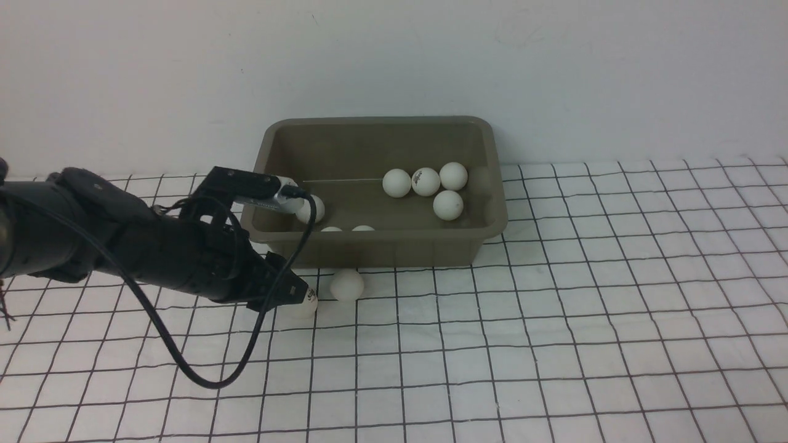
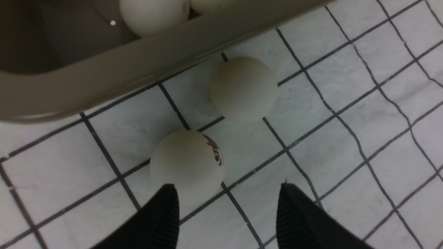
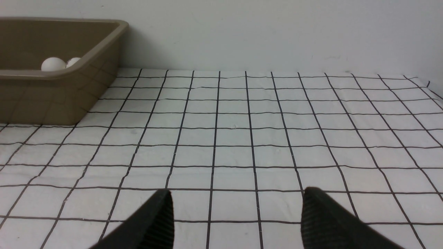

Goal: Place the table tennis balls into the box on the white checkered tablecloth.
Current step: 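Reach for and grasp a ping pong ball on the table beside the basket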

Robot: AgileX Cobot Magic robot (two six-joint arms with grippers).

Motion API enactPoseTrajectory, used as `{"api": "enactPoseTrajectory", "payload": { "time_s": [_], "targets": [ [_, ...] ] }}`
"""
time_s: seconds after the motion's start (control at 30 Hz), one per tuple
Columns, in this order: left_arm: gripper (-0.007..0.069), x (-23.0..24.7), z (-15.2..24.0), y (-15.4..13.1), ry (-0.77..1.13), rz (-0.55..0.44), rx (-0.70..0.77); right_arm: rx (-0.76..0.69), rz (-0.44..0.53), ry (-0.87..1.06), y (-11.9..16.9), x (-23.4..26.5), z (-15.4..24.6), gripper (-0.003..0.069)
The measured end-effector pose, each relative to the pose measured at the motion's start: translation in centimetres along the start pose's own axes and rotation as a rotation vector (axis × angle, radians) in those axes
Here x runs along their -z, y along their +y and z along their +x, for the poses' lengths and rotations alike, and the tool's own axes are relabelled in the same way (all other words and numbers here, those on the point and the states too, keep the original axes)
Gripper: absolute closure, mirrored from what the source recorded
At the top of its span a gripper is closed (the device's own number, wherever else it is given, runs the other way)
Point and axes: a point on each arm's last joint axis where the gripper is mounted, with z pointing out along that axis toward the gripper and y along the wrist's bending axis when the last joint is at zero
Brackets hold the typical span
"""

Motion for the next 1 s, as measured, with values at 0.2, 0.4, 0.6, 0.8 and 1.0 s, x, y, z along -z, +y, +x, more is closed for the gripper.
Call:
{"api": "enactPoseTrajectory", "payload": {
  "time_s": [0.2, 0.4, 0.6, 0.8, 1.0],
  "targets": [
    [0.0273, -1.2, 0.1, 0.4, -0.026, 0.010, -0.020, 0.000, 0.000, 0.000, 0.0, 0.0, 0.0, 0.0207],
    [0.0270, -1.4, 0.0, 0.5, -0.047, 0.008, -0.039, 0.000, 0.000, 0.000, 0.0, 0.0, 0.0, 0.0207],
    [0.0211, -2.4, 0.6, 0.9, -0.018, 0.017, -0.029, 0.000, 0.000, 0.000, 0.0, 0.0, 0.0, 0.0207],
    [0.0196, -2.9, 0.9, 1.1, -0.003, 0.020, -0.024, 0.000, 0.000, 0.000, 0.0, 0.0, 0.0, 0.0207],
    [0.0196, -3.8, 1.4, 1.6, 0.014, 0.006, -0.010, 0.000, 0.000, 0.000, 0.0, 0.0, 0.0, 0.0207]
  ]
}}
